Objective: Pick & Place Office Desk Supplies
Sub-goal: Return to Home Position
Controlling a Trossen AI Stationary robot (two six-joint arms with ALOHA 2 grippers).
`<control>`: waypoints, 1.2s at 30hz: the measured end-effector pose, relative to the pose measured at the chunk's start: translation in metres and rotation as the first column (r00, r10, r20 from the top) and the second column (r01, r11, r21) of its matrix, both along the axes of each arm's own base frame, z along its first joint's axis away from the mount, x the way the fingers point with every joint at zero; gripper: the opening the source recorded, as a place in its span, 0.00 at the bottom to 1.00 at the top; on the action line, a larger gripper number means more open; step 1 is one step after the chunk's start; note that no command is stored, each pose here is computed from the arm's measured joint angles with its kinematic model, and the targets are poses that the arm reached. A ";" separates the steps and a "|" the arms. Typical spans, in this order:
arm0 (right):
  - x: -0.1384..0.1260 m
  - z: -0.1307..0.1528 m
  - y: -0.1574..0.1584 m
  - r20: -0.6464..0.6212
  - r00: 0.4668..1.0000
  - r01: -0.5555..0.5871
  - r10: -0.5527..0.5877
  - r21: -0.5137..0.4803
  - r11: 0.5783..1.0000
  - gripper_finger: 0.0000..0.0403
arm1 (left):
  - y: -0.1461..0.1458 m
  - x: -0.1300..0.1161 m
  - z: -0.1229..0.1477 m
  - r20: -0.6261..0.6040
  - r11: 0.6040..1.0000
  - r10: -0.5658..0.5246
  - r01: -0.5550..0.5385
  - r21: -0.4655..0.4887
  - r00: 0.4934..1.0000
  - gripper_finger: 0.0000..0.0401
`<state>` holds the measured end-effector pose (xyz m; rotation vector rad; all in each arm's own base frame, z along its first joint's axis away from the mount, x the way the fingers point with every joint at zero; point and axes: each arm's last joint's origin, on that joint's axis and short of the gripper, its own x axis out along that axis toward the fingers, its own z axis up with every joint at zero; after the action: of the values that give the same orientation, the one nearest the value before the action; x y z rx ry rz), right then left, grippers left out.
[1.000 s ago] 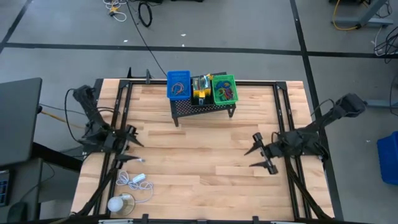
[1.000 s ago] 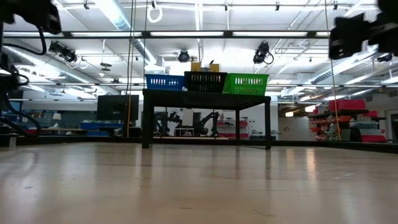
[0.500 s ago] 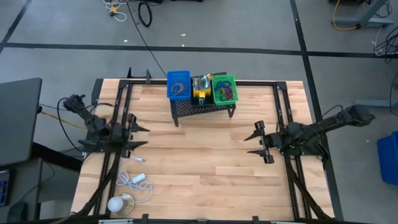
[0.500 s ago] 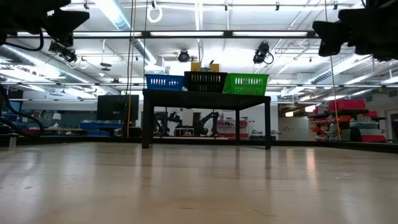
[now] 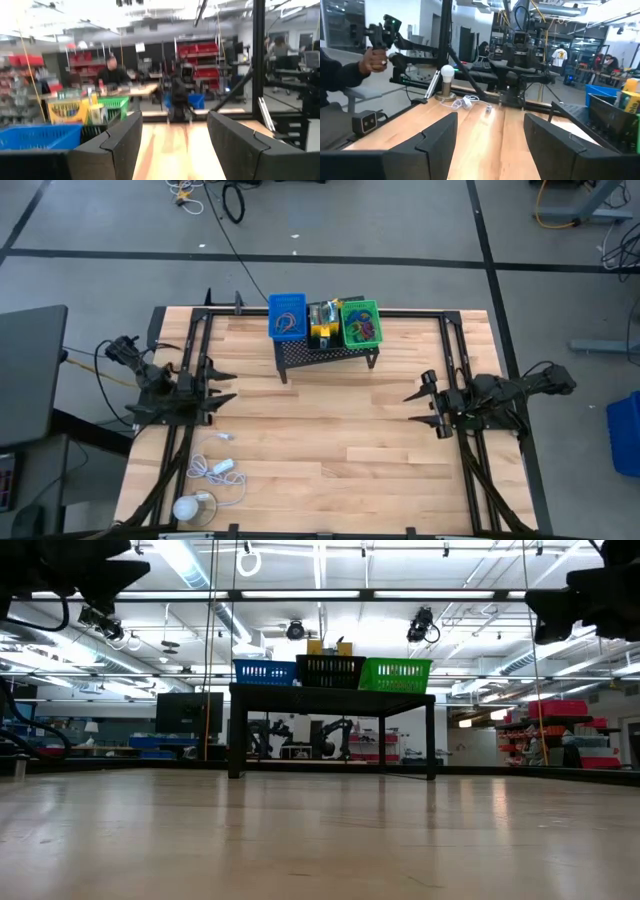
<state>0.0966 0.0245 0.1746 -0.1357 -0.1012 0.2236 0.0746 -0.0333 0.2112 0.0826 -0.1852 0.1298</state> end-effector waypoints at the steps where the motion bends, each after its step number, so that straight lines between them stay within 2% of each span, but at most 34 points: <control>1: -0.001 0.000 0.000 0.005 1.000 0.000 0.000 -0.007 1.000 0.59 | 0.000 0.000 0.000 0.019 1.000 0.005 -0.006 0.011 1.000 0.58; 7: -0.003 0.001 -0.001 0.011 1.000 -0.003 0.002 0.022 1.000 0.59 | -0.001 0.000 0.001 0.046 0.995 -0.027 0.023 0.094 0.999 0.58; 12: -0.002 -0.007 -0.001 -0.072 0.997 -0.002 0.004 0.027 1.000 0.59 | 0.000 0.000 0.000 0.036 0.997 0.031 -0.034 0.071 0.999 0.58; 19: -0.002 -0.008 0.000 -0.063 0.998 -0.002 -0.001 -0.046 0.999 0.59 | 0.005 -0.001 -0.001 0.000 0.982 0.184 -0.184 0.037 0.983 0.58; 36: -0.002 -0.008 0.000 -0.066 0.998 -0.003 0.000 -0.041 0.999 0.59 | 0.005 -0.001 -0.001 0.000 0.982 0.185 -0.185 0.033 0.983 0.58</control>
<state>0.0945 0.0240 0.1668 -0.1693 -0.0311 0.2312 0.0740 -0.0284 0.2106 0.1327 -0.1764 0.3119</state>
